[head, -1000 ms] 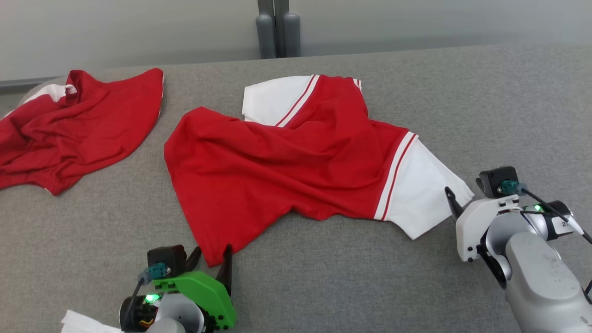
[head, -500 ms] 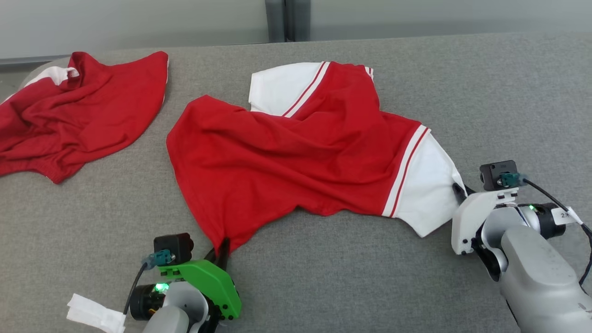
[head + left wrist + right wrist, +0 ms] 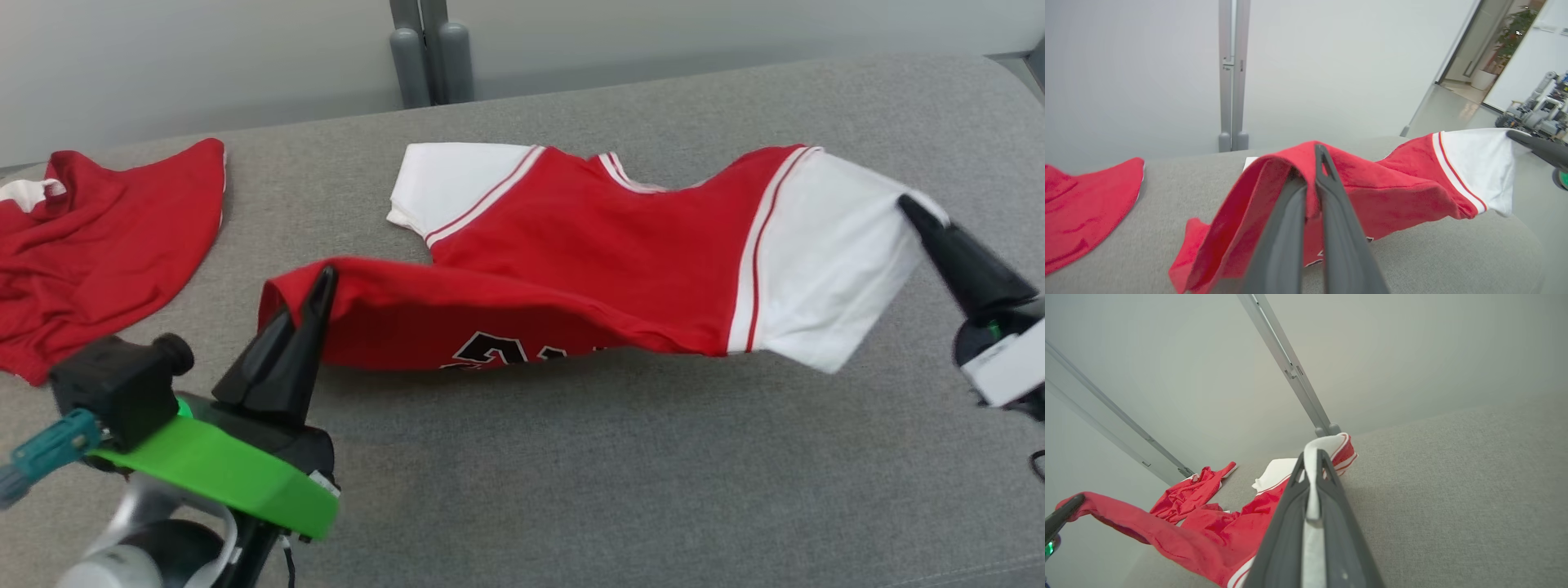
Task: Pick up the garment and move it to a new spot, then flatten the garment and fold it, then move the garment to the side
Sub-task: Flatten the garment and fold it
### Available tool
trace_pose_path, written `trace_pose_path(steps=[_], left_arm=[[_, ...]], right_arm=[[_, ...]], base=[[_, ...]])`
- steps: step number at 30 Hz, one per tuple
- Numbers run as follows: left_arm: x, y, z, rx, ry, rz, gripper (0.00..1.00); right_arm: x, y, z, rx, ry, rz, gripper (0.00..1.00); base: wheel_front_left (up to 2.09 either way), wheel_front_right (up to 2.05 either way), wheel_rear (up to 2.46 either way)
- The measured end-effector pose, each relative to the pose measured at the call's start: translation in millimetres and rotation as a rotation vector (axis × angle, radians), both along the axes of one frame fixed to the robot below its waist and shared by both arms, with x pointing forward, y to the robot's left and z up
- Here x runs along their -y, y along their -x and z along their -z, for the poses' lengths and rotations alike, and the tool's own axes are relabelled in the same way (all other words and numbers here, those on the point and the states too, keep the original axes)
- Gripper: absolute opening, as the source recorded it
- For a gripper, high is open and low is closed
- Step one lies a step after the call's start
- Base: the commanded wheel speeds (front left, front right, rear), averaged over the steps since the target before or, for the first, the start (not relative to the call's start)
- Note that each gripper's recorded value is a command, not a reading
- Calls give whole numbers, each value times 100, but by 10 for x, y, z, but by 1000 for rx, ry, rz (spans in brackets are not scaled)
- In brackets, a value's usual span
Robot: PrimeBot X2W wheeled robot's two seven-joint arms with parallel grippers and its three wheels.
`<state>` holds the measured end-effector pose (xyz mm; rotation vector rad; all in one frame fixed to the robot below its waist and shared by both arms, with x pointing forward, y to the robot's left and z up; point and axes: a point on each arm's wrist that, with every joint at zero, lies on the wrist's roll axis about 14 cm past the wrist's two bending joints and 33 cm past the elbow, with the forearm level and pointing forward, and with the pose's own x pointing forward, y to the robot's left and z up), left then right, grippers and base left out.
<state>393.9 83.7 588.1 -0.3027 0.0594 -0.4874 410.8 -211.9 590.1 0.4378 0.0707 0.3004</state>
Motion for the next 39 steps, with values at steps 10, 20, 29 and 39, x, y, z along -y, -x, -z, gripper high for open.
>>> trace_pose_path(steps=[10, 20, 29, 39], left_arm=[[120, -614, -1037, 197, -64, 136, 0], [171, -2085, -969, 72, -14, 66, 0], [13, -3155, -764, 266, -50, -132, 0], [4, -3194, 1243, 3, -122, -123, 0]], right_arm=[[372, -334, -1370, 273, 78, 33, 0], [353, -1776, -2070, 371, 254, 257, 0], [-125, -2780, -2013, 601, 155, 324, 0], [-212, -2914, 30, 337, -4, 251, 0]], base=[[0, 0, 0], [0, 0, 0], [0, 0, 0], [0, 0, 0]])
